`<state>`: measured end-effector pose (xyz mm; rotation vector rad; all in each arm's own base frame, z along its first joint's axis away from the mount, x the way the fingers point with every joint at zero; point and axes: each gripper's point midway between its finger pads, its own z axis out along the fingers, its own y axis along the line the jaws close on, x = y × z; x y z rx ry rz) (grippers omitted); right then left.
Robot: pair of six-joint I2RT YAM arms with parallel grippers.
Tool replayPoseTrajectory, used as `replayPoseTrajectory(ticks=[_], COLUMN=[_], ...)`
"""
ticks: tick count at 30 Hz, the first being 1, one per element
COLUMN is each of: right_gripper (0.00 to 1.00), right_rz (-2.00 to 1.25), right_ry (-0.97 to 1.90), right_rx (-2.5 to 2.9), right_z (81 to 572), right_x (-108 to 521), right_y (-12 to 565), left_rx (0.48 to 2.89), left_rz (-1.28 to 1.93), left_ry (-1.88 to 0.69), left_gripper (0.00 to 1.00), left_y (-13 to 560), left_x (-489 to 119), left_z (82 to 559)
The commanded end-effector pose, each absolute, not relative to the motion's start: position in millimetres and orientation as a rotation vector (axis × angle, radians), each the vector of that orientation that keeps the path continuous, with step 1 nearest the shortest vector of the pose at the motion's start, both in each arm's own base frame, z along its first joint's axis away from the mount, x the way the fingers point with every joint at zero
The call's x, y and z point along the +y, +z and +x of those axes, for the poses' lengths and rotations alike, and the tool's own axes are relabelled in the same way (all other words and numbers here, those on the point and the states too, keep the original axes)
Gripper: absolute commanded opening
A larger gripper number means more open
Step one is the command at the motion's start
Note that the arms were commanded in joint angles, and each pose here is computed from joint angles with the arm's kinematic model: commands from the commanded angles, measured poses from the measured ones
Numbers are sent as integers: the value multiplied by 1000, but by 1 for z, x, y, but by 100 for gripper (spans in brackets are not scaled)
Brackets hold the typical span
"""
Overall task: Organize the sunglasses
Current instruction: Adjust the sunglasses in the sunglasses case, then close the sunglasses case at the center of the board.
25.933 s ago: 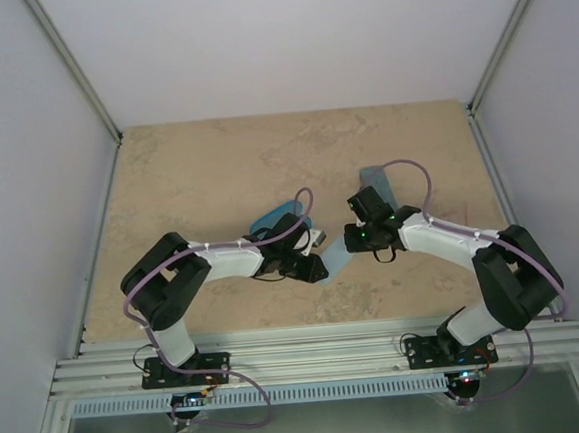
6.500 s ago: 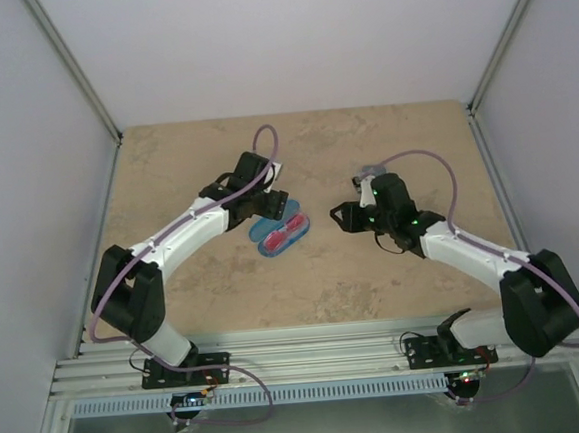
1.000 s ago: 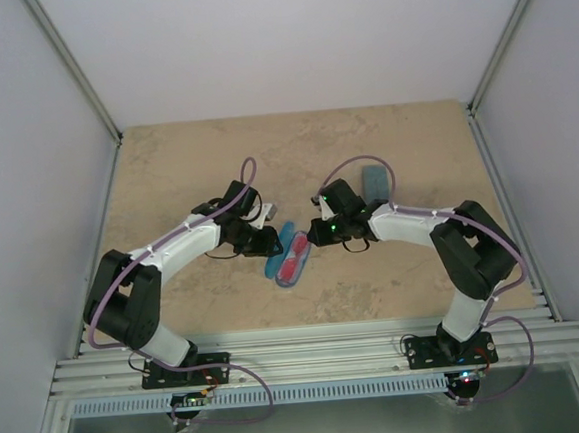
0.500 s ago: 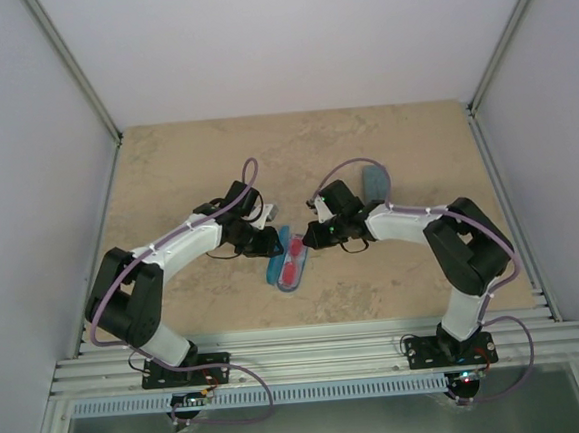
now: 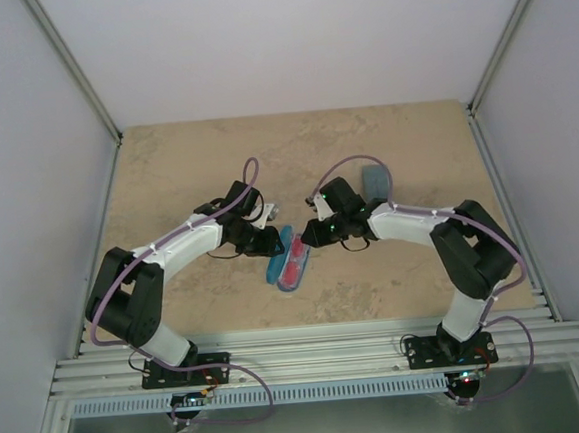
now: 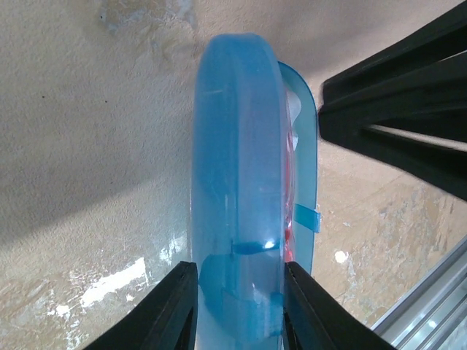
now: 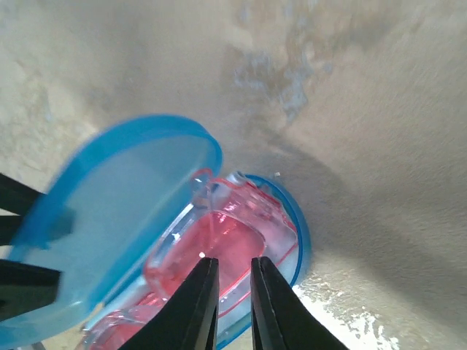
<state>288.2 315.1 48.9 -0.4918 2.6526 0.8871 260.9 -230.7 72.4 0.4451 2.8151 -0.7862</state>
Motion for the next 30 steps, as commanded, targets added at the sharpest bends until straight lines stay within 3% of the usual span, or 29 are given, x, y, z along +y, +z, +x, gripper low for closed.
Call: replayPoseTrajectory(ticks=[1, 12, 23, 30], right_gripper=[15, 22, 30, 30], right_rz=[-457, -492, -351, -301], right_ry=[823, 832, 754, 694], right_rx=[2533, 2553, 2562, 2647], right_z=[305, 311, 287, 265], right_x=[313, 325, 285, 262], right_y=[89, 85, 79, 52], left_rx=[2806, 2800, 2755, 2744], left_rz=[452, 456, 494, 489], left_ry=[-788, -793, -984, -1044], left_gripper=[33, 36, 52, 51], left_y=[74, 77, 92, 101], left_x=[-233, -235, -250, -252], left_z=[262, 264, 252, 243])
